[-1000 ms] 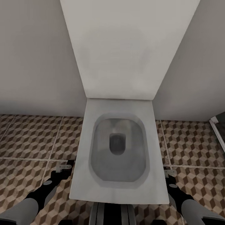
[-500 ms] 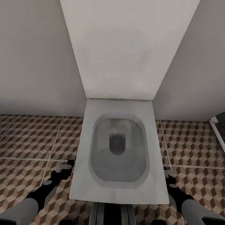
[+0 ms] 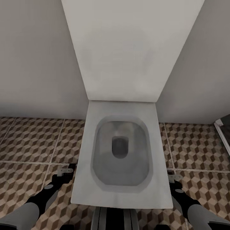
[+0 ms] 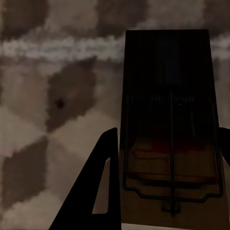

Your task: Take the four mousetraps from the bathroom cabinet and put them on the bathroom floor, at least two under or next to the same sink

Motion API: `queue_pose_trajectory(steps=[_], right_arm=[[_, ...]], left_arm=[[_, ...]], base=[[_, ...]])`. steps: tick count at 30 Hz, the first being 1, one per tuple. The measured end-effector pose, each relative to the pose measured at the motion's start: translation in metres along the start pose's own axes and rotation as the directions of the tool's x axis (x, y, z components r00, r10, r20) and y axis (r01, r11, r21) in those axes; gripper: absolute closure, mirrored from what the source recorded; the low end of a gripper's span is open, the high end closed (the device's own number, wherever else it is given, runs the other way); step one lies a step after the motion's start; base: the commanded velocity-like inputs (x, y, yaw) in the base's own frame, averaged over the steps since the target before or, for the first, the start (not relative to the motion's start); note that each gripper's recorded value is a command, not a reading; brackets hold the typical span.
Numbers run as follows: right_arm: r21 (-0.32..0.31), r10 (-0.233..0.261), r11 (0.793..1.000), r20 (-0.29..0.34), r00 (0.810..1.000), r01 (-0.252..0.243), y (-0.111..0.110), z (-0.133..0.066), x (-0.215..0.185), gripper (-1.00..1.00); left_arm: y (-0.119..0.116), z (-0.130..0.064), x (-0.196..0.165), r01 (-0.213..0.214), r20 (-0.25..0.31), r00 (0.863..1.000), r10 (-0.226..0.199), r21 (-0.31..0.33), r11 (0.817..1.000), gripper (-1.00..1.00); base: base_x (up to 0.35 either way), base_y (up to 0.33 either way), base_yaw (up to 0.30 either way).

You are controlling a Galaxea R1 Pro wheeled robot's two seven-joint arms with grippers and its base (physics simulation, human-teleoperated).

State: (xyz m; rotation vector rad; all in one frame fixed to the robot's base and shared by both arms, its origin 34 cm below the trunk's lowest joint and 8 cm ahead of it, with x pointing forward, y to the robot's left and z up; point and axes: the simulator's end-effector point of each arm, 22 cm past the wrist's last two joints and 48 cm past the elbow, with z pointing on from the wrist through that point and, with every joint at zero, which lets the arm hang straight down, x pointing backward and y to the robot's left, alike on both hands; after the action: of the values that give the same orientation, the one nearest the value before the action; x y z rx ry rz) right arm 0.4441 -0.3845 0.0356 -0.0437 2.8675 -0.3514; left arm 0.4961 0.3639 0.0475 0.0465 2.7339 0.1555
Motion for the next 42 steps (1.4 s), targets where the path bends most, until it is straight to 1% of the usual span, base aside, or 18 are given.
queue_pose_trajectory(steps=[5,10,42], right_arm=[[0.018,-0.003,1.0,-0.01,1.0,0.003,-0.014,0.001,0.005,1.0],[0.026,-0.005,1.0,-0.013,1.0,0.005,-0.02,0.001,0.007,1.0],[0.025,-0.005,1.0,-0.013,1.0,0.006,-0.021,0.001,0.008,1.0]], left_arm=[[0.0,0.0,0.0,0.0,0.0,1.0,0.0,0.0,1.0,1.0],[0.0,0.0,0.0,0.001,0.001,1.0,-0.001,0.0,1.0,1.0],[0.0,0.0,0.0,0.0,0.0,1.0,0.0,0.0,1.0,1.0]], base=[[0.0,0.0,0.0],[0.0,0.0,0.0],[0.0,0.0,0.0]])
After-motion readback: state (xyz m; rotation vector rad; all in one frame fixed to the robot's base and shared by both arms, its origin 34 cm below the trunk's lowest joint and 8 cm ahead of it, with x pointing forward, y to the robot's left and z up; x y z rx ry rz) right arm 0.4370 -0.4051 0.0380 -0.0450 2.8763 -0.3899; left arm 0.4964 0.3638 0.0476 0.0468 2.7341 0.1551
